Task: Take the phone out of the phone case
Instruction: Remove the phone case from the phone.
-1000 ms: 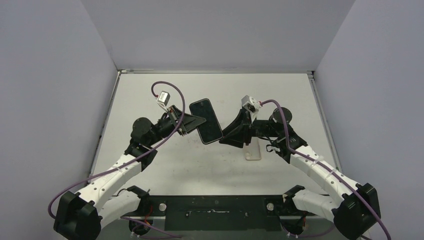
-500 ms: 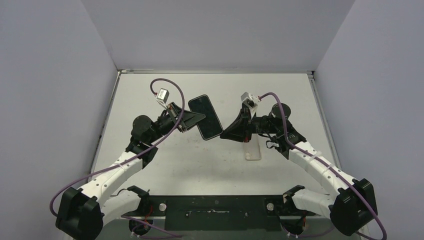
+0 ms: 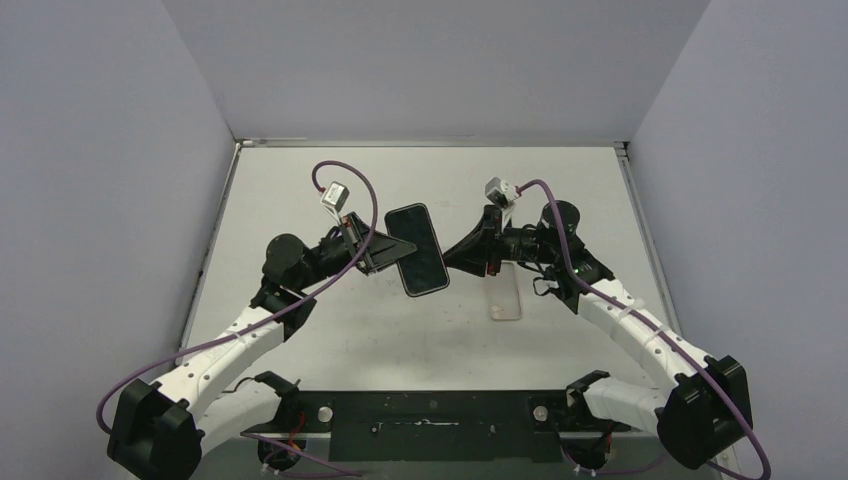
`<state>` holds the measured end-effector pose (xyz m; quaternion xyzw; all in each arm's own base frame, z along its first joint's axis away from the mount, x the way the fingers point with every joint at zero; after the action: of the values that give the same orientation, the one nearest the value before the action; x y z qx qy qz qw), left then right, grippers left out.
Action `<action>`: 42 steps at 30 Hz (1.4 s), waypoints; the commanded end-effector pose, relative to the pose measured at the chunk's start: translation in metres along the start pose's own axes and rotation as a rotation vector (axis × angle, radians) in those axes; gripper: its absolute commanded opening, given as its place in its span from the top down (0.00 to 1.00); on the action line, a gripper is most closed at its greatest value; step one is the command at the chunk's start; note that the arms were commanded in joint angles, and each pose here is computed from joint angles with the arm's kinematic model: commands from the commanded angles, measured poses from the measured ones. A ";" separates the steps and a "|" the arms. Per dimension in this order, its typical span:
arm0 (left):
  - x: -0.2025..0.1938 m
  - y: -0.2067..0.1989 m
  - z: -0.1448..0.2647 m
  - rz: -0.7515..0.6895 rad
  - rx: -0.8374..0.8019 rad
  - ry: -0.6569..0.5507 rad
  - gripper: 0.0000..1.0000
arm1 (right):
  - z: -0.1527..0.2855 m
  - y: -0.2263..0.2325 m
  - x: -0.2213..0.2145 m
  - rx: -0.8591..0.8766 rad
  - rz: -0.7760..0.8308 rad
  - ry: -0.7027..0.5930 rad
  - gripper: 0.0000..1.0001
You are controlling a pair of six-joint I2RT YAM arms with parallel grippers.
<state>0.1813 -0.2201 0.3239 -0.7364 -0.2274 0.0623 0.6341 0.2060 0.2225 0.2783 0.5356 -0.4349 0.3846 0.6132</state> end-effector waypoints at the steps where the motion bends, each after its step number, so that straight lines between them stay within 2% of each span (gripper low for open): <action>1: 0.005 -0.032 0.001 -0.110 -0.108 -0.022 1.00 | 0.011 0.010 0.014 -0.008 0.121 -0.008 0.78; 7: 0.011 -0.017 0.005 -0.152 -0.036 -0.106 1.00 | 0.021 0.017 0.017 -0.123 0.026 -0.024 0.51; 9: 0.013 -0.011 0.008 -0.147 -0.024 -0.152 1.00 | 0.024 0.021 0.018 -0.150 -0.029 -0.038 0.46; 12: 0.014 -0.002 0.012 -0.129 -0.009 -0.193 1.00 | 0.027 0.031 0.018 -0.149 -0.077 -0.066 0.45; 17: 0.014 -0.001 0.011 -0.084 -0.037 -0.187 1.00 | 0.030 0.040 0.014 -0.116 -0.044 -0.064 0.44; 29: 0.015 -0.006 0.009 -0.061 -0.072 -0.175 1.00 | 0.020 0.035 -0.005 -0.070 -0.044 -0.011 0.45; 42: 0.016 -0.002 0.005 -0.056 -0.066 -0.160 1.00 | 0.002 0.030 0.000 -0.013 -0.034 -0.032 0.46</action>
<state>0.1948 -0.2111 0.2969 -0.7112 -0.2666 0.1300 0.6374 0.1756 0.2184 0.2697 0.5346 -0.4064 0.3414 0.6577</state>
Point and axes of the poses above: each gripper's point midway between its finger pads, its own z axis back along the fingers, its own y axis along the line the jaws close on, x = y × z, the point moved 6 cm from there along z, back along the fingers, and after that the axes turned 6 degrees about z, right-handed, at the moved point
